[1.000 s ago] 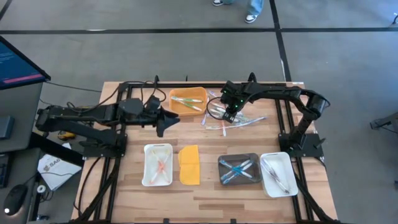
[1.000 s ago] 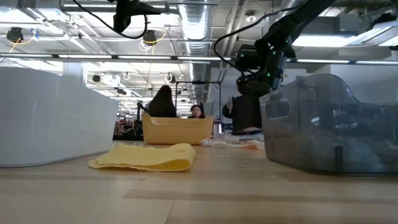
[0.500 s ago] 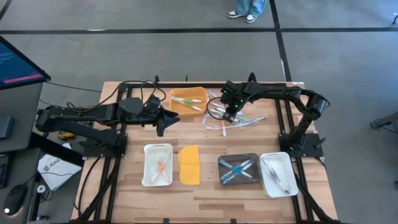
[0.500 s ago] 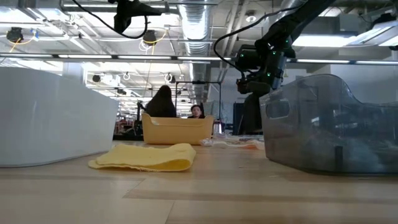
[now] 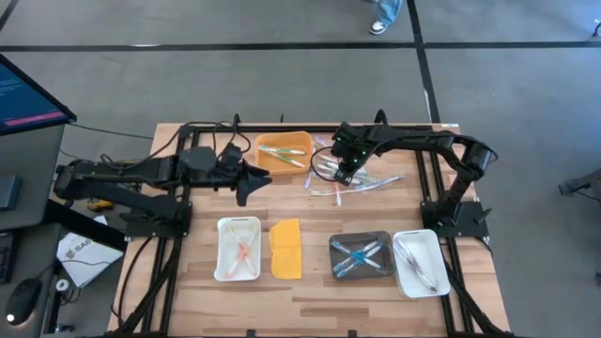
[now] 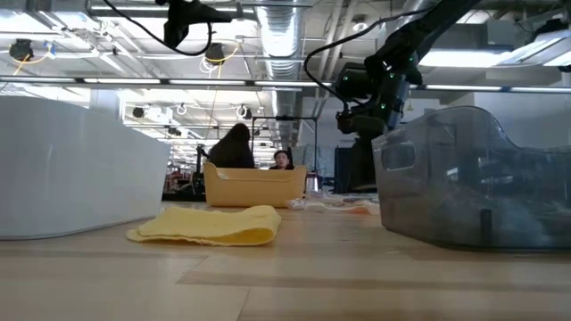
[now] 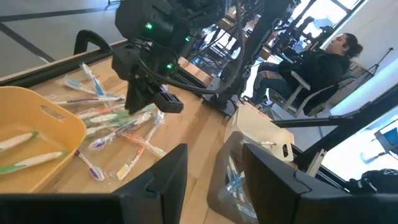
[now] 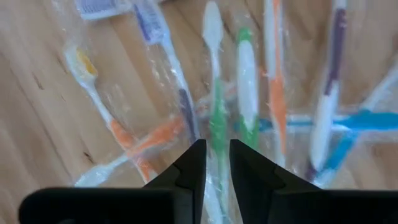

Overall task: Pick & Place Toothbrushes
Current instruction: Put the green toothbrush into the yellow bin

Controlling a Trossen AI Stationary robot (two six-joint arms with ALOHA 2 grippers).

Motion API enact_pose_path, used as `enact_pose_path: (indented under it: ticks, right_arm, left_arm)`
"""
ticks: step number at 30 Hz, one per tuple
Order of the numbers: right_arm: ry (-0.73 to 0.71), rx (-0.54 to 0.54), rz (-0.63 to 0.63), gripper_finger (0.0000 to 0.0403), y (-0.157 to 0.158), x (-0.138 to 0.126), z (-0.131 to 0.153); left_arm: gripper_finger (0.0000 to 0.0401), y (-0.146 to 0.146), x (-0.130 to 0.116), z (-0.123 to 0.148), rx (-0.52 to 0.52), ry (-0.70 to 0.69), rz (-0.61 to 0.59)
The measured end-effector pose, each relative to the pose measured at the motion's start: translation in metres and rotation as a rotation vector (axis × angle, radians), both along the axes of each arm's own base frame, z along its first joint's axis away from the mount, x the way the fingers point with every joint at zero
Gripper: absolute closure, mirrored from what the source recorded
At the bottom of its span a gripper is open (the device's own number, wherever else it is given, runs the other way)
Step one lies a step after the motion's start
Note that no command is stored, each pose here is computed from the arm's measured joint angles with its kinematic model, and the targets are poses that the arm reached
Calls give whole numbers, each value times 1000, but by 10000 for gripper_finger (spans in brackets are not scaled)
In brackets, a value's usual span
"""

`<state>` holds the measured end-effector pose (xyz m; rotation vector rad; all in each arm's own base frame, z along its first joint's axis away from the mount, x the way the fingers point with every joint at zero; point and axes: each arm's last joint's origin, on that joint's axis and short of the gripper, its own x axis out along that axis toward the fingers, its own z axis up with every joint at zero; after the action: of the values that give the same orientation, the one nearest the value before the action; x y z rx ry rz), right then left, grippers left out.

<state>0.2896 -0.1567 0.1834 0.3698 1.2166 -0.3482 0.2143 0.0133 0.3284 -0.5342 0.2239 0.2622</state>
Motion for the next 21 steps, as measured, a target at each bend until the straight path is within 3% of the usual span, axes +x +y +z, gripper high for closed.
enact_pose_path:
  ticks: [21]
  right_arm:
    - [21,8,12,260,-12,12,-33]
  left_arm:
    - [252,1,2,-1,-15,-1,-17]
